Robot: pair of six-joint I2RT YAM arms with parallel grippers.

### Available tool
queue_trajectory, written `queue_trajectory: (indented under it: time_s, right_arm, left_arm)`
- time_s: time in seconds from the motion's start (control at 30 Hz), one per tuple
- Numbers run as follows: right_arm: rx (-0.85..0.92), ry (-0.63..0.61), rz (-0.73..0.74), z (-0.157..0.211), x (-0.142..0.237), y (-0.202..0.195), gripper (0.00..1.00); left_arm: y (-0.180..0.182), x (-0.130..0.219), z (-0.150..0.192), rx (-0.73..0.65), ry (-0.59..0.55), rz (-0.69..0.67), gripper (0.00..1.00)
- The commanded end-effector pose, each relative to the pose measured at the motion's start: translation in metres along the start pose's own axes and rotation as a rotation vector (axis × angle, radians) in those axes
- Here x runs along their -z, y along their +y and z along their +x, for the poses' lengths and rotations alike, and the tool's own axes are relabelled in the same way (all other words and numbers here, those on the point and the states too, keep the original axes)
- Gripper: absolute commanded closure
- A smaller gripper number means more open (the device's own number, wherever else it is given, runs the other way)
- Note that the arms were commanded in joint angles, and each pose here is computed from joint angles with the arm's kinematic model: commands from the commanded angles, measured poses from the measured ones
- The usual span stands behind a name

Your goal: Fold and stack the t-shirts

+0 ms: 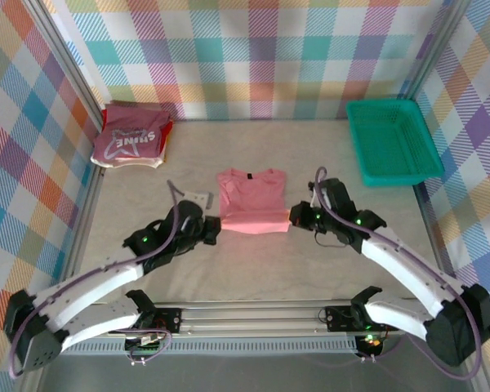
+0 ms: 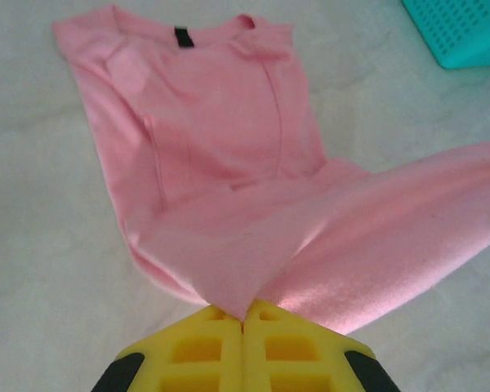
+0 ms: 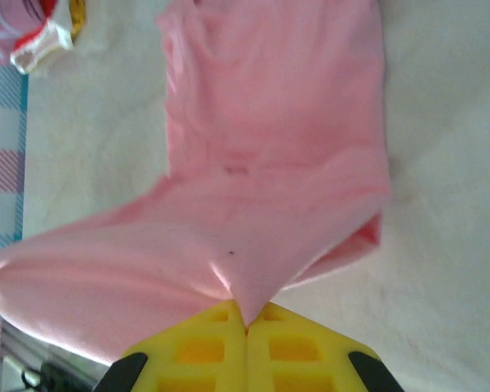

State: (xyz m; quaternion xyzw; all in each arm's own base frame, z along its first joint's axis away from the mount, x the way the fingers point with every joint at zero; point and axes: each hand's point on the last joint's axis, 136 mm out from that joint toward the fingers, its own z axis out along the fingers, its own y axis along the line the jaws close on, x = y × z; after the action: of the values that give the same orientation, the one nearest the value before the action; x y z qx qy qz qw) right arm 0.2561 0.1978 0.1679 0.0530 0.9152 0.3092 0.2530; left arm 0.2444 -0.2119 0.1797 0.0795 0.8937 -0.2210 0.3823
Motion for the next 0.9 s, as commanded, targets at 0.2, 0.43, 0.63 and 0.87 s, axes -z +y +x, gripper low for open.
queue_trajectory:
  time_s: [0.2,0.43,0.63,0.87]
  right_arm:
    - [0.073,-0.088,0.076,-0.064,-0.032,-0.005,1.00]
    - [0.072,-0.080,0.058,-0.099,-0.060,-0.006,1.00]
    - [0.055,-0.064,0.055,-0.119,-0.087,-0.010,1.00]
    - [0.042,-0.085,0.074,-0.161,-0.121,-0.016,0.89]
  left_arm:
    - [0.023,-0.046,-0.065,-0.031,-0.088,-0.058,1.00]
    - [0.039,-0.073,-0.078,-0.045,-0.025,-0.090,1.00]
    - [0.057,-0.095,-0.092,-0.072,-0.008,-0.143,1.00]
    - [0.088,-0.138,-0.119,-0.137,0.006,-0.228,0.85]
